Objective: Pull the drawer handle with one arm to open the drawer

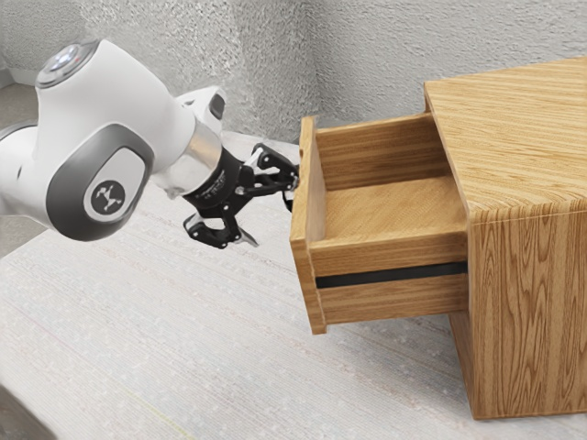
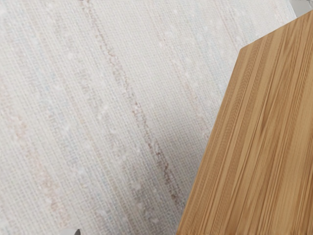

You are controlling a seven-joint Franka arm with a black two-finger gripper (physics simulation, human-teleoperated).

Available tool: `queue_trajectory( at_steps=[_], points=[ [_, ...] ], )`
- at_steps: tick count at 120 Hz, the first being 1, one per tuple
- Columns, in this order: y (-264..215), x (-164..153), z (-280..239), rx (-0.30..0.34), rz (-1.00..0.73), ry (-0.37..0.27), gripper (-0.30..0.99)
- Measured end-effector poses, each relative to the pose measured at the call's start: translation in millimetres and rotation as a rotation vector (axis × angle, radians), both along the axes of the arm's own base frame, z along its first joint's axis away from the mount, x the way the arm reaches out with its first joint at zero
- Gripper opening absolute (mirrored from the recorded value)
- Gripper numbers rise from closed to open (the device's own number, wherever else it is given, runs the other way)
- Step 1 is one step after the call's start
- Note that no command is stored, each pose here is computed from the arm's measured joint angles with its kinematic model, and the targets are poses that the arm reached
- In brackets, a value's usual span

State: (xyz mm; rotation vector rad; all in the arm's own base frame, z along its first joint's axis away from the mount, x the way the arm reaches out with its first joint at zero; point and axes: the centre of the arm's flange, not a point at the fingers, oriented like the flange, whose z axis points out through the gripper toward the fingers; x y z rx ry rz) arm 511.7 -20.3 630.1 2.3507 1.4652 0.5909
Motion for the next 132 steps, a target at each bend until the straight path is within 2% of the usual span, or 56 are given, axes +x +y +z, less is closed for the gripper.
queue_trajectory(
  at_steps=[53, 98, 116, 132],
  points=[
    [23.3, -37.3, 3.8, -0.022, 0.044, -0.027, 0.38],
    [37.3, -55.5, 5.2, -0.02, 0.06, -0.04, 0.38],
    [37.9, -57.4, 8.0, -0.008, 0.054, -0.047, 0.52],
    [38.0, -61.7, 13.8, 0.001, 0.048, -0.061, 0.6]
  ],
)
